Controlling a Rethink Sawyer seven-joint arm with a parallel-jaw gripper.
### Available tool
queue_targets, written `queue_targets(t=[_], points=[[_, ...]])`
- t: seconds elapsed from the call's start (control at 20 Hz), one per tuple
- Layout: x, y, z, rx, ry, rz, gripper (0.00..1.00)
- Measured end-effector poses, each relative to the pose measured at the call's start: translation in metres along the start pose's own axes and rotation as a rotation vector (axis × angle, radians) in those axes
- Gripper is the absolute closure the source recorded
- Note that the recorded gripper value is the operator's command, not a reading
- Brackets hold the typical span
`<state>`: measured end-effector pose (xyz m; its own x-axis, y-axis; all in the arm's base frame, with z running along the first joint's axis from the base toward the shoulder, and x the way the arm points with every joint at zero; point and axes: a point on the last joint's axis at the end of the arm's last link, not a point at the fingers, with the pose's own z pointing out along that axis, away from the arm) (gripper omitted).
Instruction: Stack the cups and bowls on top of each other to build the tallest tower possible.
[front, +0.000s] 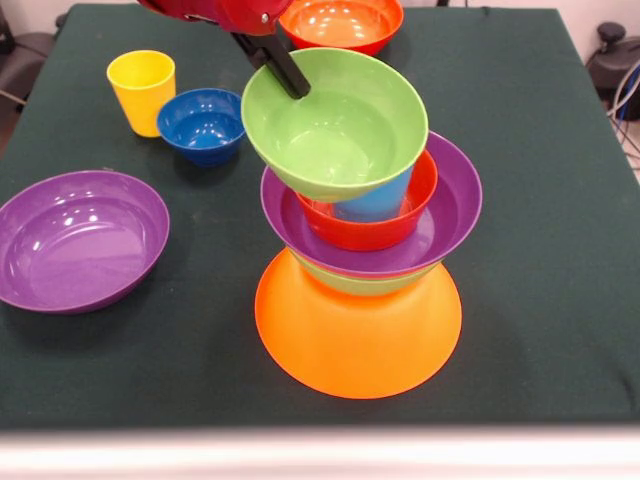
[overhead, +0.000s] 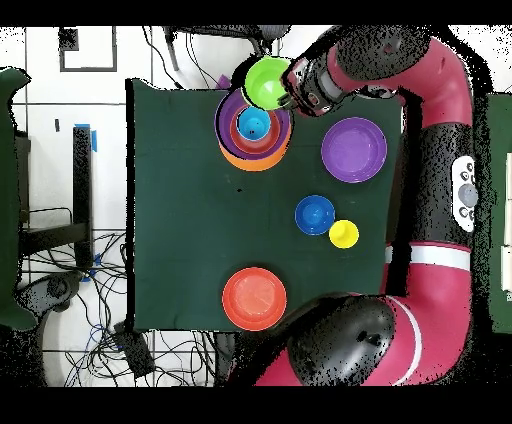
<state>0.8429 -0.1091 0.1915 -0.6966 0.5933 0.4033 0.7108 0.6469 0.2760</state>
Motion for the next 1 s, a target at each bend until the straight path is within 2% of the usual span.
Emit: queue_targets(t=[0.35, 0.8, 1.0], points=[[0.002, 0.003, -0.006, -0.001, -0.009, -0.004, 1.00], [0.013, 0.015, -0.042, -0.012, -0.057, -0.024, 1.00], [0.022, 0.018, -0.055, -0.011, -0.063, -0.033, 1.00]])
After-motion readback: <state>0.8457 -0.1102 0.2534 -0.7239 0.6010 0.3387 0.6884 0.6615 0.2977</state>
